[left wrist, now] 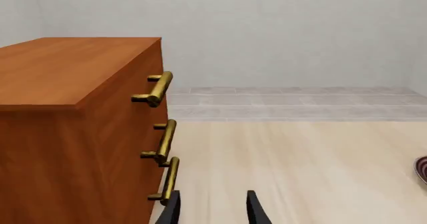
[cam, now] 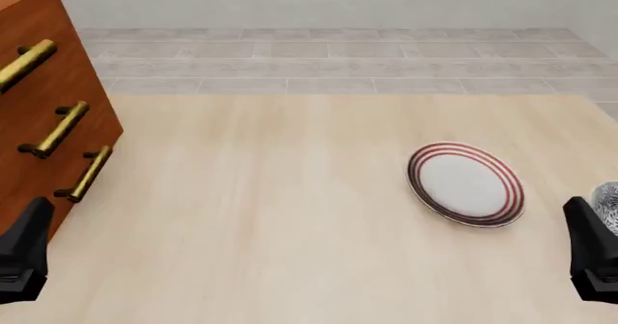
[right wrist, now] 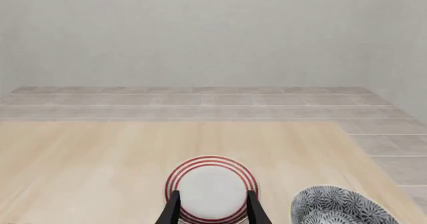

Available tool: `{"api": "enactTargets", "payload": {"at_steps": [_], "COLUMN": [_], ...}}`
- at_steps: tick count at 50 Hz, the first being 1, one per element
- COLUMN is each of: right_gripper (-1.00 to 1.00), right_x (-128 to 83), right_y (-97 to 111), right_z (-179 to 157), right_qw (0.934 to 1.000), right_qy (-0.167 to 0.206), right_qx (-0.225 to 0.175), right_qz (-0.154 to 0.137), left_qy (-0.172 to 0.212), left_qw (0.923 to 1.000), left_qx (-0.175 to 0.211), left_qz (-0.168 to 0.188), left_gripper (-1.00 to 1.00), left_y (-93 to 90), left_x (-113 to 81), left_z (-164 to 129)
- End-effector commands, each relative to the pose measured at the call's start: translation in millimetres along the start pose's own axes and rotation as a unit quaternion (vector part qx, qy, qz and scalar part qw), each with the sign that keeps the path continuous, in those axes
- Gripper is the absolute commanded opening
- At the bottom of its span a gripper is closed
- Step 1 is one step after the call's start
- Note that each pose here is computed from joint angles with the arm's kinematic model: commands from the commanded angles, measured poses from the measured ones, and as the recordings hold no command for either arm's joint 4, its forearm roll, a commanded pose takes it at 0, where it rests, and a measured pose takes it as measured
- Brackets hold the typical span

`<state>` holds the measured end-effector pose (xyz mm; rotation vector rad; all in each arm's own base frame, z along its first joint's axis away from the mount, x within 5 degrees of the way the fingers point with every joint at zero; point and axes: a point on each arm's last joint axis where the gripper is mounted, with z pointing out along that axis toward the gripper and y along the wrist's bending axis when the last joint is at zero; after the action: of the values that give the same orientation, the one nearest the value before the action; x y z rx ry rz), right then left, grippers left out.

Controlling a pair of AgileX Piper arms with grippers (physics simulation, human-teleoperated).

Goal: Put the bowl on top of the cabinet.

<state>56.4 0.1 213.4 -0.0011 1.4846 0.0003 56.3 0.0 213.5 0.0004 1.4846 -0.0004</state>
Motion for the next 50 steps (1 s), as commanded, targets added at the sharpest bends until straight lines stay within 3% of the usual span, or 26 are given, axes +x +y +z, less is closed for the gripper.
{"api": "enactTargets", "payload": {"at_steps": [1,8,12,15,20,22,32,36,37,45,50], "right_gripper": [1.00,1.00,1.00,1.00,1.00,1.00,1.00,1.00,1.00,1.00,1.00], "right_x": [-0.3,-0.3,-0.9,-9.4,-28.1,-37.3,-72.5,-78.9,-81.6,-95.6,-100.0], "right_y": [0.2,0.0,-0.5,-0.4,-0.1,0.0,-0.6,-1.2,-2.8,-5.2,-8.9], "right_z": [1.5,3.6,6.6,6.0,5.0,3.3,-3.9,0.4,4.9,9.5,15.7], "right_qw": [1.0000,1.0000,0.9996,1.0000,1.0000,0.9997,0.9992,0.9992,0.9982,0.9979,0.9954], "right_qy": [0.003,0.004,0.009,-0.001,-0.009,-0.013,-0.011,-0.004,0.005,0.014,0.028], "right_qx": [-0.002,0.000,0.004,0.003,0.001,0.000,0.006,0.011,0.025,0.043,0.068], "right_qz": [-0.002,-0.002,0.027,0.008,0.001,-0.020,-0.037,-0.039,-0.054,-0.047,-0.061], "left_qy": [0.002,0.004,0.004,0.002,0.000,-0.002,-0.002,-0.002,-0.001,-0.001,0.000], "left_qw": [1.0000,1.0000,1.0000,1.0000,1.0000,1.0000,1.0000,1.0000,1.0000,1.0000,1.0000], "left_qx": [0.000,0.001,-0.001,-0.003,-0.002,-0.003,0.000,-0.002,-0.001,0.000,0.001], "left_qz": [0.000,-0.001,-0.001,-0.002,-0.001,-0.002,0.000,-0.002,-0.001,-0.001,-0.001], "left_gripper": [1.00,1.00,1.00,1.00,1.00,1.00,1.00,1.00,1.00,1.00,1.00], "left_y": [0.0,-0.1,0.2,0.3,0.3,0.4,0.0,0.2,0.1,0.0,-0.1], "left_x": [-0.7,-0.2,-0.2,-0.5,-1.1,-1.6,-1.6,-1.6,-1.5,-1.3,-0.9], "left_z": [0.9,1.4,1.1,0.5,-0.1,-0.2,-0.1,-0.1,-0.1,-0.1,0.0]}}
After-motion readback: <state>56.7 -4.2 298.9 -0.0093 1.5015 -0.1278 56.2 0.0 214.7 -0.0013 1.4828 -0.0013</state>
